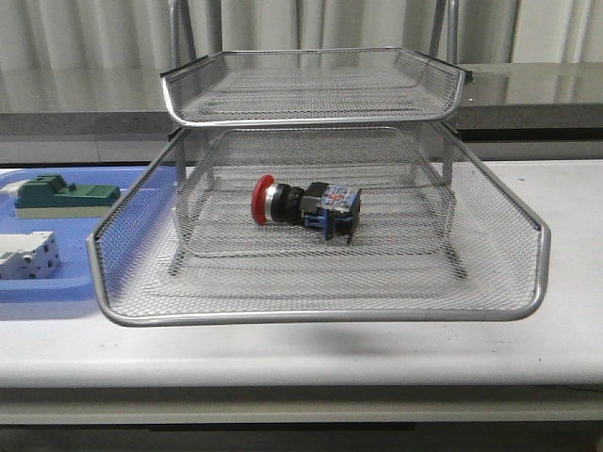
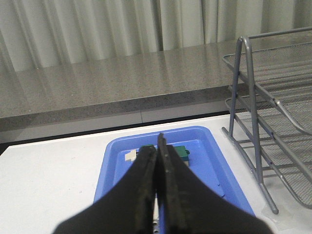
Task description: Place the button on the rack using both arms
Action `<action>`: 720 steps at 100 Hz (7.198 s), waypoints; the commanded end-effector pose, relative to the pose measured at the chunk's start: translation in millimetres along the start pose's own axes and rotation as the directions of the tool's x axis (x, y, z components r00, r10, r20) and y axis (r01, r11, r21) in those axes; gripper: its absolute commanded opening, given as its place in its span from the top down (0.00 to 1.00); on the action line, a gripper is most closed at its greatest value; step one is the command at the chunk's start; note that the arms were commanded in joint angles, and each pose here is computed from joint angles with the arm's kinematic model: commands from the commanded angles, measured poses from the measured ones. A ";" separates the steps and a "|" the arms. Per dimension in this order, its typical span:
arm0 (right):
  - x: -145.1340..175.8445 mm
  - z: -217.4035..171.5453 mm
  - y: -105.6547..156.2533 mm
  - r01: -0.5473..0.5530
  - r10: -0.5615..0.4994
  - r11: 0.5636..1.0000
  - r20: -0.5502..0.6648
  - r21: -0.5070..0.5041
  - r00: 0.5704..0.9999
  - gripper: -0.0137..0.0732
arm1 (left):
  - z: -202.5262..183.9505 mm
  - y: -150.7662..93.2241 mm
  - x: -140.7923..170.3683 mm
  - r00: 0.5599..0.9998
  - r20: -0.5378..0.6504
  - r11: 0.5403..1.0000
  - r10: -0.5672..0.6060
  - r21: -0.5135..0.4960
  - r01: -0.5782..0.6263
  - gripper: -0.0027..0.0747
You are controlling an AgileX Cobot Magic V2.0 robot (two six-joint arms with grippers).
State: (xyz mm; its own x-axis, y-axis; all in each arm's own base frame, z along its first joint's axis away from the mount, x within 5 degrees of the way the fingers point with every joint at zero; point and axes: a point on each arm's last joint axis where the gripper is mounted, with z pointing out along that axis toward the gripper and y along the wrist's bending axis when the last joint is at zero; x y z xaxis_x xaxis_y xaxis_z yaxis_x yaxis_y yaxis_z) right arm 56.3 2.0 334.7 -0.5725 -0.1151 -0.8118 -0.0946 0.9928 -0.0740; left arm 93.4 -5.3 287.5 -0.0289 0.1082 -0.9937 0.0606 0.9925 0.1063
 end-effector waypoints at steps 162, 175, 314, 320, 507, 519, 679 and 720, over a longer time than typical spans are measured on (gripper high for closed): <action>-9.1 183.2 154.4 0.500 -0.669 0.450 0.092 -0.740 0.738 0.92 | -0.6 4.0 -16.0 0.995 0.098 0.999 -0.018 -0.034 0.021 0.99; -4.3 195.6 159.8 0.512 -0.687 0.451 0.082 -0.731 0.722 0.92 | -0.6 4.0 -16.0 0.995 0.098 0.999 -0.018 -0.034 0.021 0.99; -89.3 264.9 153.6 0.528 -0.639 0.580 0.056 -0.621 0.767 0.91 | -0.6 4.0 -16.0 0.995 0.098 0.999 -0.018 -0.034 0.021 0.99; -91.2 259.8 152.7 0.493 -0.611 0.605 0.033 -0.625 0.791 0.91 | -0.6 4.0 -16.0 0.995 0.098 0.999 -0.018 -0.034 0.021 0.99; -17.5 56.7 8.8 0.089 -0.077 0.989 0.108 -0.115 0.991 0.91 | -0.6 4.0 -16.0 0.995 0.098 0.999 -0.018 -0.034 0.021 0.99; -17.8 56.6 8.7 0.089 -0.076 0.990 0.112 -0.113 0.991 0.91 | -0.6 4.0 -16.0 0.995 0.098 0.999 -0.018 -0.034 0.021 0.99; 106.8 74.0 10.3 -0.168 0.170 0.984 0.599 -0.058 0.783 0.91 | -0.6 4.0 -16.0 0.995 0.098 0.999 -0.018 -0.034 0.021 0.99; 106.8 74.0 10.3 -0.168 0.170 0.984 0.599 -0.058 0.783 0.91 | -0.6 4.0 -16.0 0.995 0.098 0.999 -0.018 -0.034 0.021 0.99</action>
State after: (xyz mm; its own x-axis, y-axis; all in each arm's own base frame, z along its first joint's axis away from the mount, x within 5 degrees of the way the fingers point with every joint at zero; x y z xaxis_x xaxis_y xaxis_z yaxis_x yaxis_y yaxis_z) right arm 56.3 3.1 189.4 -0.1004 0.1023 -0.9897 -0.0386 0.9935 0.1067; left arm 93.4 -5.2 287.8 -0.0260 0.1074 -0.9939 0.0593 0.9926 0.1057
